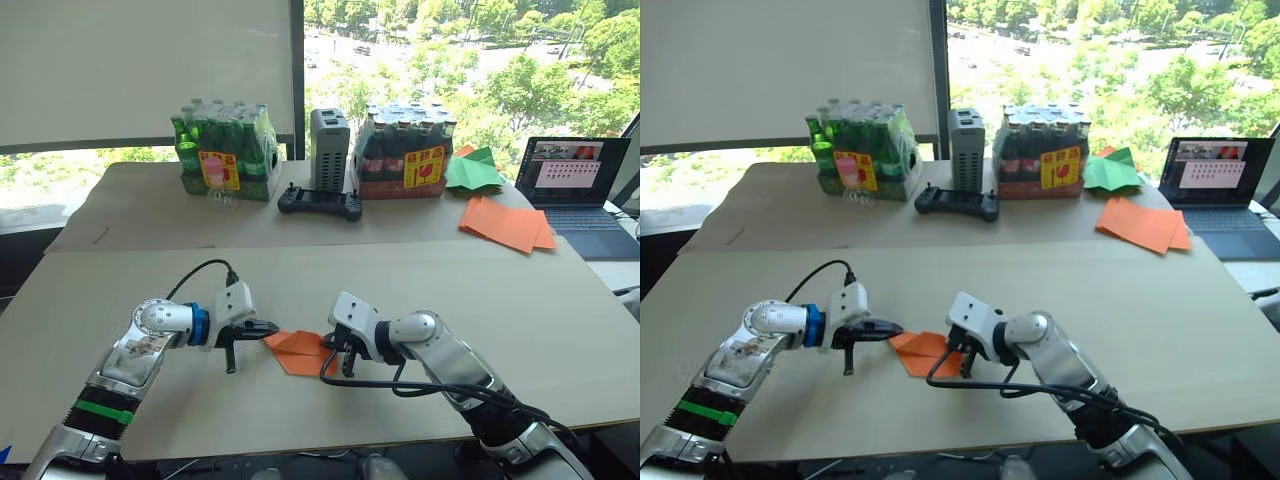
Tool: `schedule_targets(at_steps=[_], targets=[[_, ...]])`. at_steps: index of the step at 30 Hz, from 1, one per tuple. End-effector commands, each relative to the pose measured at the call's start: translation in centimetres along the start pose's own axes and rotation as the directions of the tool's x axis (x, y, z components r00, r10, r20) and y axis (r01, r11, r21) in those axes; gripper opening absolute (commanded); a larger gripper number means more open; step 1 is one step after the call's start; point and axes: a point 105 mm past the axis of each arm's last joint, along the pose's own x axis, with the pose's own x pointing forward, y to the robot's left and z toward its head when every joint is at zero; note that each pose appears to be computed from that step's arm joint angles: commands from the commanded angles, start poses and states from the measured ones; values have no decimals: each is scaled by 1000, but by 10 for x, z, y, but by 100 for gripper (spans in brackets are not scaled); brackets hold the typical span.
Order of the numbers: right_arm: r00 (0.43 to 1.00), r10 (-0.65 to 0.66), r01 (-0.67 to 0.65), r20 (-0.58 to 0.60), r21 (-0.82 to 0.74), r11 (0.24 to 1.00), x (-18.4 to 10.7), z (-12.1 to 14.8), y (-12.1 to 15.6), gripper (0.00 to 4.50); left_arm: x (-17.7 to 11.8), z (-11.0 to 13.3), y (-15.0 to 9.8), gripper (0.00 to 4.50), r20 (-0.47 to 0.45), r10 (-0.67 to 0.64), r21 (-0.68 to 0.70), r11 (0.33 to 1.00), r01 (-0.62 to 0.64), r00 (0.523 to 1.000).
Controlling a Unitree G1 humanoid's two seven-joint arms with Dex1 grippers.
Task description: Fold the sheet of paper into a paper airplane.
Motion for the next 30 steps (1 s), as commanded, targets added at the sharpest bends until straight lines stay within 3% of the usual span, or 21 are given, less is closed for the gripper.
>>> schedule_targets(at_steps=[1, 12, 20, 26, 30], targets=[[998, -13, 15, -65, 24, 1000, 3, -16, -1, 4, 2, 14, -12, 0, 51, -60, -5, 998, 61, 997], [999, -31, 31, -36, 0, 1000, 3, -8, -2, 4, 23, -40, -10, 0, -73, -54, 8, 998, 54, 996], [970, -127, 120, 209, 47, 992, -25, 50, -20, 264, 33, -47, -24, 0, -93, -92, 22, 995, 95, 991], [958, -74, 110, 277, -116, 987, -35, 68, 0, 264, 36, -43, -28, 0, -88, -98, 25, 995, 100, 991], [974, -1, 42, 227, -178, 983, -18, 56, 19, 148, 39, -37, -30, 0, -72, -105, 27, 994, 107, 992]])
